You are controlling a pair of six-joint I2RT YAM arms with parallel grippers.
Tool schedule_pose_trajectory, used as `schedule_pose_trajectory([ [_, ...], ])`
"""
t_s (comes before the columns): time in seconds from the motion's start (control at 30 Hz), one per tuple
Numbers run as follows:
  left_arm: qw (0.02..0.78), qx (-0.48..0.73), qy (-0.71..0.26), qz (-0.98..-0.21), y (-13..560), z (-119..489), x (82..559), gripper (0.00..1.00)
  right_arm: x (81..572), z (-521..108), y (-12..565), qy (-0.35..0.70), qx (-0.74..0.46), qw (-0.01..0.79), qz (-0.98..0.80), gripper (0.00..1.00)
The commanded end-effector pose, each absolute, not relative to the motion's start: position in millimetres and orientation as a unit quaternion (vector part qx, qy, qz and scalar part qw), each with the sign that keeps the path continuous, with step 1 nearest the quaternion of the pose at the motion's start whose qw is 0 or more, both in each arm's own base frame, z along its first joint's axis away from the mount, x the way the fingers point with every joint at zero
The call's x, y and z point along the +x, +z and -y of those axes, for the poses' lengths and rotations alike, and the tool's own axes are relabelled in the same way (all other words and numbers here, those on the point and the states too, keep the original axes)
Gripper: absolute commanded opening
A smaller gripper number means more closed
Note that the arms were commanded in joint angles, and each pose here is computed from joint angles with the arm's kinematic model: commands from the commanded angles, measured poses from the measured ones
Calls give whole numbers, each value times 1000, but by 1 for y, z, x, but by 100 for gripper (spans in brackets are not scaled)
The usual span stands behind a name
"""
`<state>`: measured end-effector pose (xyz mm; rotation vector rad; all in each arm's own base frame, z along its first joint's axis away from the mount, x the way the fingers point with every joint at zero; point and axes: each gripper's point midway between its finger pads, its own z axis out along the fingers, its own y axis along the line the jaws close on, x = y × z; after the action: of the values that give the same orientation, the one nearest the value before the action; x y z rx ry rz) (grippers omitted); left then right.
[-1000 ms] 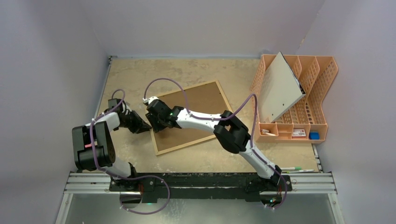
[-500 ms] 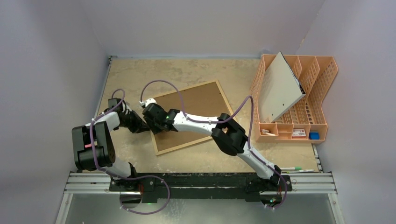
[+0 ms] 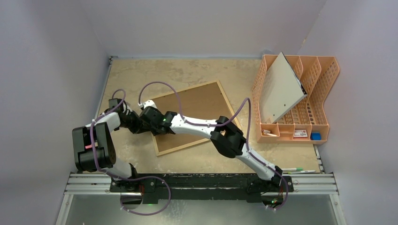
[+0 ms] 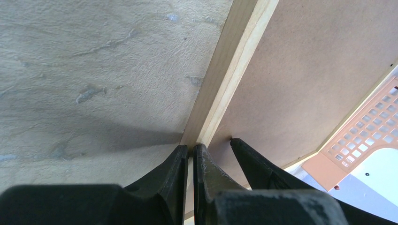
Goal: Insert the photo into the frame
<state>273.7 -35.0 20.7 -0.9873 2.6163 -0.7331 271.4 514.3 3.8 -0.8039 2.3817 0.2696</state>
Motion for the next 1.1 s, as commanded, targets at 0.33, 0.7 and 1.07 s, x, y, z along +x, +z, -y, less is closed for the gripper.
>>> schedule_pose_trajectory([
  [0.33, 127, -341, -181, -914, 11, 13, 268, 11, 233, -351, -139, -185, -337, 109, -917, 15],
  [0.7, 158, -329, -219, -905, 35, 19, 291, 15, 319, -398, -2, -54, -214, 262, -940, 30],
  [1.07, 178, -312, -290, -887, 48, 35, 312, 43, 339, -332, 43, -36, -224, 289, -930, 41],
])
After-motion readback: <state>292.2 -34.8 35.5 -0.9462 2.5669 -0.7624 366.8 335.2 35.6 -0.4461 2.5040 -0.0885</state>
